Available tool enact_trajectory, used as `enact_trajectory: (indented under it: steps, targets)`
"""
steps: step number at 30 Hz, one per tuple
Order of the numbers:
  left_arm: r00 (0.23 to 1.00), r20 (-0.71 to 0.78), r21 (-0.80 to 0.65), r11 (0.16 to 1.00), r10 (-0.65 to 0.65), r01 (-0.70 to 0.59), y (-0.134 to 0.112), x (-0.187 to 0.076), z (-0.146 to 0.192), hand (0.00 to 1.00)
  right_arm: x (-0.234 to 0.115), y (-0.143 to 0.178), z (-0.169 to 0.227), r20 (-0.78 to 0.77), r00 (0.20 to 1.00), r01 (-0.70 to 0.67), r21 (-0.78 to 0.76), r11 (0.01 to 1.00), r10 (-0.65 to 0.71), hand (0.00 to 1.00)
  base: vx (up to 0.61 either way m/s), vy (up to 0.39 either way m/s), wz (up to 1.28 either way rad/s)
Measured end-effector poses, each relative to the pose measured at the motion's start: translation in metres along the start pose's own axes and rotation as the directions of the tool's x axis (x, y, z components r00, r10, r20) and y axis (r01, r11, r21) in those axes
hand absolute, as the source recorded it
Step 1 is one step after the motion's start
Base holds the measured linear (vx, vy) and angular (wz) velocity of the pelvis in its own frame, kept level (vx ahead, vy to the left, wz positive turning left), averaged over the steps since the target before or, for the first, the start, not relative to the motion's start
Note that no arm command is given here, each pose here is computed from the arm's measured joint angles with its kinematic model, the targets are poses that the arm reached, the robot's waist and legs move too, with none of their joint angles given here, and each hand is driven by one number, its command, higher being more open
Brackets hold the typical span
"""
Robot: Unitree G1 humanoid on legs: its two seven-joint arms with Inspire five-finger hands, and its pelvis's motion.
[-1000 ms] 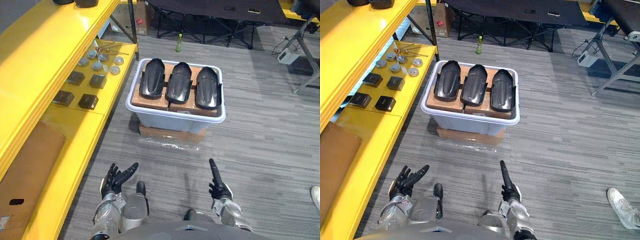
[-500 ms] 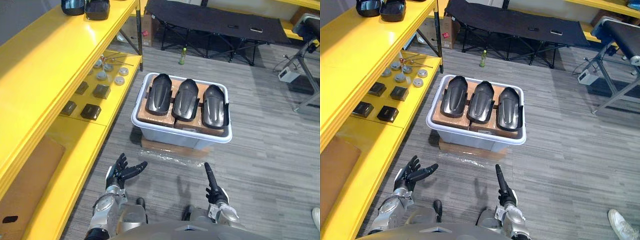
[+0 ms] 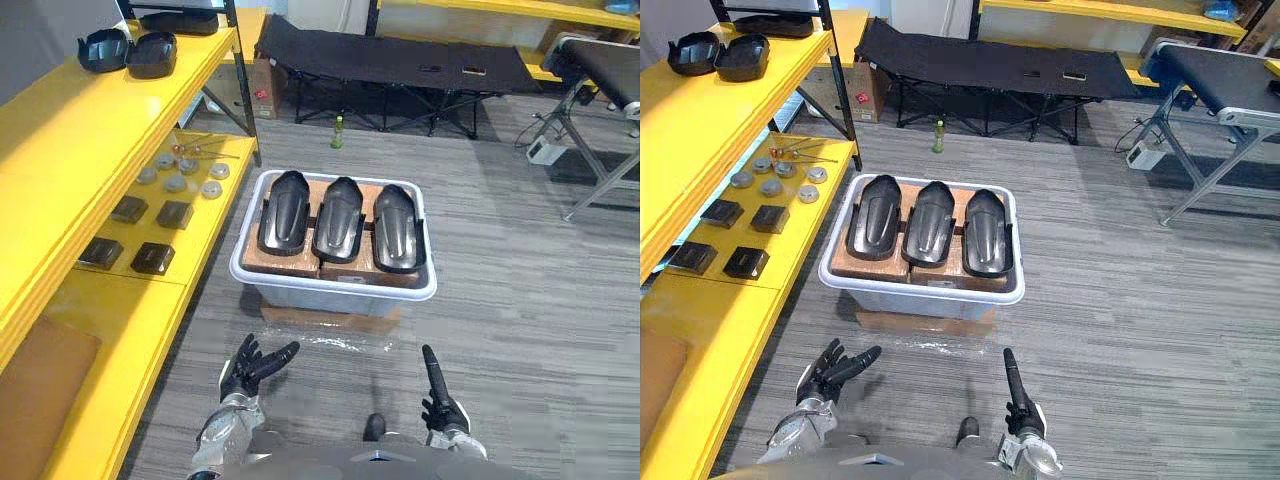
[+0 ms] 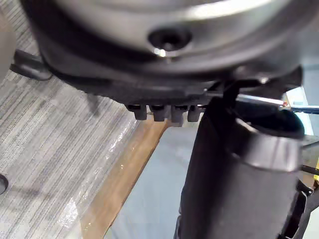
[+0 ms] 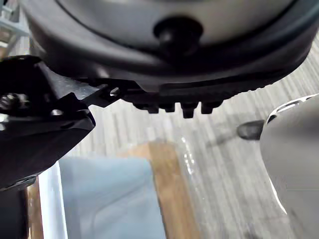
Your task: Walk over and take three plastic housings, then place them on the shelf
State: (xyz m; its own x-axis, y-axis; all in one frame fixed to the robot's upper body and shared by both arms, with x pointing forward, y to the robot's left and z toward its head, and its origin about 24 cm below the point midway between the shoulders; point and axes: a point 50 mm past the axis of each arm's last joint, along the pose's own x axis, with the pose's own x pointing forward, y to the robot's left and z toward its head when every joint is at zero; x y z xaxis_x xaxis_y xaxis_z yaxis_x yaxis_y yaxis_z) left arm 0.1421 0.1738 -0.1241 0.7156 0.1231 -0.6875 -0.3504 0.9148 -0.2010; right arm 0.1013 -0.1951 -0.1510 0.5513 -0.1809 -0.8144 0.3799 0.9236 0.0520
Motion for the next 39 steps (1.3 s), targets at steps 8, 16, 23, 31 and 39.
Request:
enact_trajectory:
  steps: [8, 16, 23, 31, 39]
  targets:
    - [1.0, 0.001, -0.001, 1.0, 0.015, -0.015, 0.002, 0.0, 0.0, 1.0, 0.0, 0.003, -0.001, -0.002, 1.0, -0.006, 0.03, 1.0, 0.006, 1.0, 0.0, 0.0, 0.0]
    - [0.995, -0.004, -0.025, 0.995, 0.097, -0.097, 0.007, -0.001, -0.002, 1.0, -0.001, 0.003, -0.003, -0.013, 1.0, -0.019, 0.122, 0.992, 0.02, 1.0, 0.0, 0.008, -0.05]
    - [0.992, -0.003, -0.028, 0.992, 0.123, -0.123, 0.009, -0.001, -0.001, 1.0, 0.0, 0.005, -0.001, -0.01, 0.999, -0.031, 0.132, 0.991, 0.033, 1.0, 0.02, 0.008, -0.01]
    - [0.996, 0.071, -0.053, 0.998, 0.046, -0.042, -0.011, 0.001, 0.014, 1.0, 0.004, 0.004, 0.016, 0.028, 0.999, -0.023, 0.121, 0.992, 0.019, 1.0, -0.06, 0.066, -0.03]
    - [0.997, 0.072, 0.005, 1.0, 0.019, -0.02, -0.005, -0.002, 0.017, 1.0, 0.003, 0.012, 0.019, 0.045, 0.999, -0.019, 0.147, 0.989, 0.013, 1.0, 0.02, -0.041, 0.17]
